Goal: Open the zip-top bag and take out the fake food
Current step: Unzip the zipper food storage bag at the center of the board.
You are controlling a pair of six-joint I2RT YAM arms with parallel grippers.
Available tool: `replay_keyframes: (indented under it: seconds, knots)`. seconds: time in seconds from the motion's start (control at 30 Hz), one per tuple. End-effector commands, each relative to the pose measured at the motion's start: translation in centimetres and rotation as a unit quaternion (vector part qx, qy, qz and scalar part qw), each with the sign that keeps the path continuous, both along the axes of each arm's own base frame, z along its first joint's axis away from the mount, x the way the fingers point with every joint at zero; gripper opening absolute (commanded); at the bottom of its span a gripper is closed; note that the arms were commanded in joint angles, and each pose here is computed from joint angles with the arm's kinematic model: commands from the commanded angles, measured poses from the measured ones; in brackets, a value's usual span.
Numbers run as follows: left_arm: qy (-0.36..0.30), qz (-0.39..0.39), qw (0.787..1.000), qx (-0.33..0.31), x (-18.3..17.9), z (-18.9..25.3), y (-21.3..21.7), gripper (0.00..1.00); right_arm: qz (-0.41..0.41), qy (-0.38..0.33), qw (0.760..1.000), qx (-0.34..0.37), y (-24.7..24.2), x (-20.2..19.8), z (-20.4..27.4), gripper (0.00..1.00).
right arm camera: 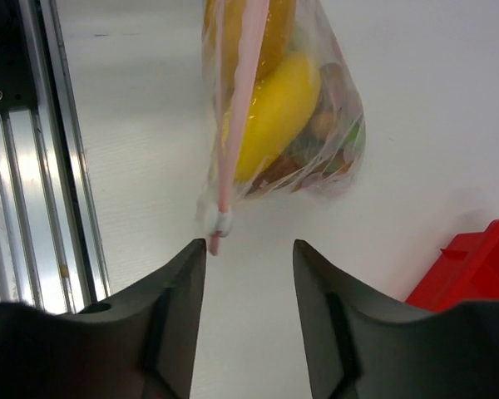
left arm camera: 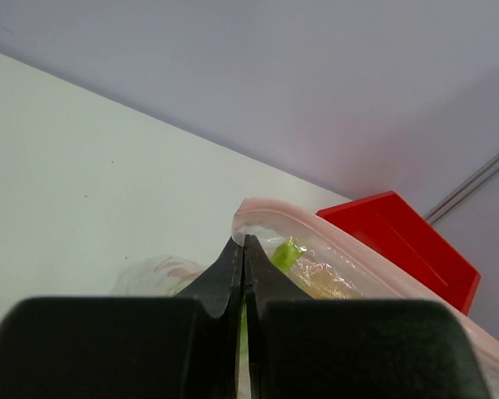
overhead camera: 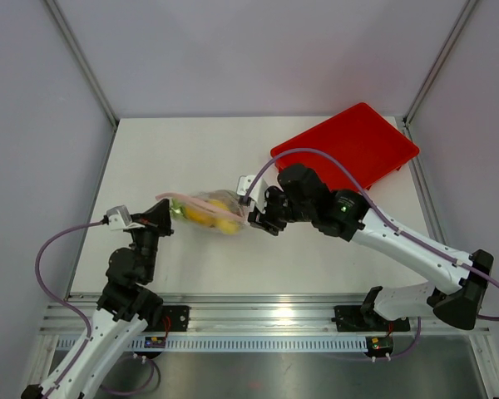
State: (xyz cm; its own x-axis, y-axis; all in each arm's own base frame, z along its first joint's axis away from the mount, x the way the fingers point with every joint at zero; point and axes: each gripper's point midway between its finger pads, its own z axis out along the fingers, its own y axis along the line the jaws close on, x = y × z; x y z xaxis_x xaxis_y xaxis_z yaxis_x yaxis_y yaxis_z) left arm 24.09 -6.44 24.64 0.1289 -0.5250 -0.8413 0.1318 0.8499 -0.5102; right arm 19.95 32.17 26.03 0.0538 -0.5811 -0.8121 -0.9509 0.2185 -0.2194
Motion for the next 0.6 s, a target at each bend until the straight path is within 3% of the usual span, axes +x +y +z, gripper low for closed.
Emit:
replay_keyframes:
  seconds: [0.0, 0.07, 0.17, 0.4, 0.57]
  knots:
    - [-0.050, -0.007, 0.999, 0.003, -0.1, 2.1, -0.1, 0.00, 0.012, -0.013, 0.999, 0.042, -0.2, -0.7, 2.7, 0.56]
    - [-0.058, -0.028, 0.998, 0.007, -0.2, 2.4, -1.0, 0.00, 0.022, -0.011, 0.998, 0.060, 0.3, -0.9, 3.3, 0.65]
    - [-0.071, -0.053, 0.996, 0.013, -0.3, 2.6, -2.0, 0.00, 0.038, 0.000, 0.996, 0.085, 1.3, -1.4, 3.6, 0.67]
    - [-0.089, -0.084, 0.992, 0.018, -0.7, 3.0, -3.0, 0.00, -0.016, 0.015, 0.992, 0.127, 3.0, 0.6, 2.0, 0.65]
    - [-0.093, -0.090, 0.991, 0.021, -0.9, 3.1, -3.2, 0.00, -0.029, -0.006, 0.979, 0.200, 3.9, 1.2, 4.3, 0.59]
